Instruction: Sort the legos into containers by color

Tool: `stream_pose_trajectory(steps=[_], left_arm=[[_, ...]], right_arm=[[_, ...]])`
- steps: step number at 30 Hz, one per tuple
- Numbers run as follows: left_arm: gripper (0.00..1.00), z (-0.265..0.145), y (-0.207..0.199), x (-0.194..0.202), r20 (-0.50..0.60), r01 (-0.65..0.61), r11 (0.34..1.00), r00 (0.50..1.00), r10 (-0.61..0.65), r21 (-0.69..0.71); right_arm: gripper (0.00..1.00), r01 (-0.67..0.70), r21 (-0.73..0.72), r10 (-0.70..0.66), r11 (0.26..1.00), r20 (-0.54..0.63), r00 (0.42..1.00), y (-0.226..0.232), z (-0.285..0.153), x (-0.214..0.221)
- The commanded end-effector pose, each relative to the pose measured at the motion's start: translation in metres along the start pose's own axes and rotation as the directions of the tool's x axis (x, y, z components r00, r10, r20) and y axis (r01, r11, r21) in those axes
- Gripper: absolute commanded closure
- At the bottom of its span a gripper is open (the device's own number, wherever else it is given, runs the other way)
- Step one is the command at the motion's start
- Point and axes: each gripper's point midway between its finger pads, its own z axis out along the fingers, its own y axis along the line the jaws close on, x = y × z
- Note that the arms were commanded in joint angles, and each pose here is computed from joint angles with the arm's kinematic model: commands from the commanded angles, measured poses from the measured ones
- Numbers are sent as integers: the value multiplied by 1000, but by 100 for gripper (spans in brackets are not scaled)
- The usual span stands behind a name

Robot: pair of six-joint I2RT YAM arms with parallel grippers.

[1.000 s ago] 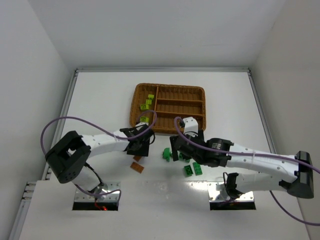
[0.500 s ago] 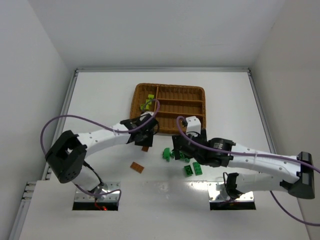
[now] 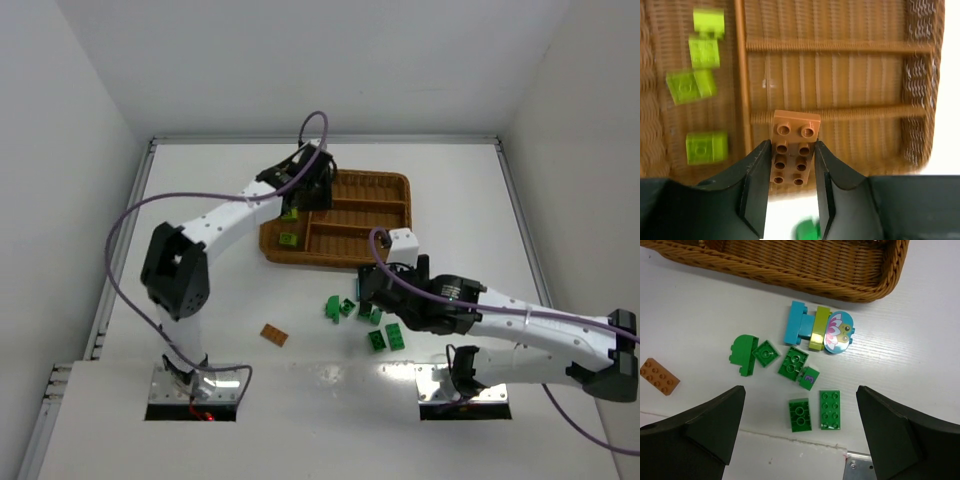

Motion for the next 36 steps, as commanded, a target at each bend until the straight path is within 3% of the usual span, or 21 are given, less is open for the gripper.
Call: stream_pose_trajectory(steps=[1,8,22,23,24,25,28,30,34,35,36], left_arm=[[77,33,1,-34,44,1,1000,999,0,-29],[77,69,-10,-71,94,11,1000,995,-10,-13],[77,132,-22,-78,91,35,999,995,-38,35],[75,135,-23,-80,98,36,999,994,-40,39],[51,141,-27,-79,93,44,998,994,-49,53],[39,143,-28,-80,95,45,998,994,-50,55],[19,139,-33,-87,108,46,996,993,-53,74],[14,128,-38,-95,124,46,994,991,-58,95],[18,88,-37,-103,140,23,994,989,-39,111],[20,52,-38,-120,188,27,992,981,-50,123],[21,52,-27,-91,134,18,996,991,-30,88]], right_arm=[[5,-45,15,45,999,45,998,-2,-7,-18],[5,-50,33,49,998,43,998,-4,-7,-18],[4,-55,75,53,996,17,998,-6,-2,-12],[4,-55,75,53,996,17,998,-6,-2,-12],[4,-61,70,59,996,22,998,-5,-3,-15],[4,-58,80,57,995,14,998,-6,-2,-13],[4,-51,86,51,995,9,999,-7,-2,-11],[4,-67,80,66,995,14,998,-6,-3,-14],[4,-76,80,75,994,15,997,-5,-3,-14],[4,-85,80,84,993,16,996,-5,-3,-14],[4,-85,80,84,993,16,996,-5,-3,-14]])
